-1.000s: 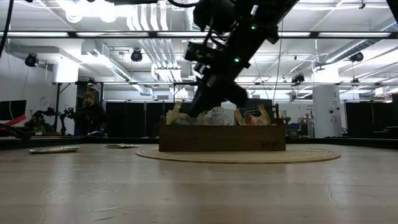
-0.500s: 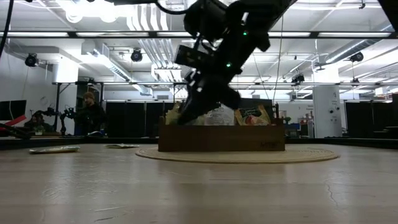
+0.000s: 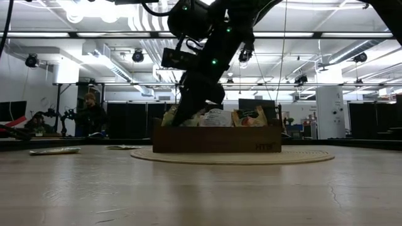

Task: Pick & Place Tea
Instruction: Put the yellow tea bag into the left section of the wooden organizer

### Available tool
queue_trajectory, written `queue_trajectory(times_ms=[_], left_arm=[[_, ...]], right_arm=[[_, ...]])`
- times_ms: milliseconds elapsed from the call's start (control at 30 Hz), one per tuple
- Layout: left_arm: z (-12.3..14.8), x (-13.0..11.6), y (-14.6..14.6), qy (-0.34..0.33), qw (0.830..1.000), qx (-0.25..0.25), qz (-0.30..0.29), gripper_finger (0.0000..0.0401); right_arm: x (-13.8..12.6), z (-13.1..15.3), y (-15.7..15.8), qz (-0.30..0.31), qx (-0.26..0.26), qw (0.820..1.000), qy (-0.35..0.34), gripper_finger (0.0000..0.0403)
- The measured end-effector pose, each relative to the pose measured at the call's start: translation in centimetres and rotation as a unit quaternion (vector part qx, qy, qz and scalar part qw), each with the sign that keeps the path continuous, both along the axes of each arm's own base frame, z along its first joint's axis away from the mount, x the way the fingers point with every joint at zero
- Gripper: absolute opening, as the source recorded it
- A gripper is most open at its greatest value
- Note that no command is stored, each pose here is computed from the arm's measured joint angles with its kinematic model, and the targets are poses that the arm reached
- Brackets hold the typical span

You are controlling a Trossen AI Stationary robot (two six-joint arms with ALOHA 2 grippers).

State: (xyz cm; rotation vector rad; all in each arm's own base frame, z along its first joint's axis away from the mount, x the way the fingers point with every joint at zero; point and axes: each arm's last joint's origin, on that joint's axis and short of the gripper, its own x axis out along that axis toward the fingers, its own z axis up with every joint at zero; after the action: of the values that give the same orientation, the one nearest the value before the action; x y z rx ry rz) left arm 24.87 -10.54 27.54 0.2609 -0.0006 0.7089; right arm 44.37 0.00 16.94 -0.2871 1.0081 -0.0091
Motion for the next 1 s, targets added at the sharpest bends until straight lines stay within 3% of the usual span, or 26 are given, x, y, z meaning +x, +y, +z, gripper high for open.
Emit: queue_trajectory(times_ms=[567,700,1000], left_arm=[[0.0,0.0,0.0,0.0,1.0,-0.001,0.0,0.0153],[0.0,0.0,0.0,0.0,1.0,-0.001,0.001,0.0153],[0.1,0.0,0.0,-0.001,1.0,-0.001,-0.001,0.0153]], right_arm=[[-0.2,1.5,0.3,0.0,0.009,1.0,-0.026,0.0033],[-0.2,1.5,-0.1,-0.028,-0.024,0.999,-0.029,0.0033],[0.7,-3.0,-1.3,-0.018,-0.01,1.0,0.011,0.0033]])
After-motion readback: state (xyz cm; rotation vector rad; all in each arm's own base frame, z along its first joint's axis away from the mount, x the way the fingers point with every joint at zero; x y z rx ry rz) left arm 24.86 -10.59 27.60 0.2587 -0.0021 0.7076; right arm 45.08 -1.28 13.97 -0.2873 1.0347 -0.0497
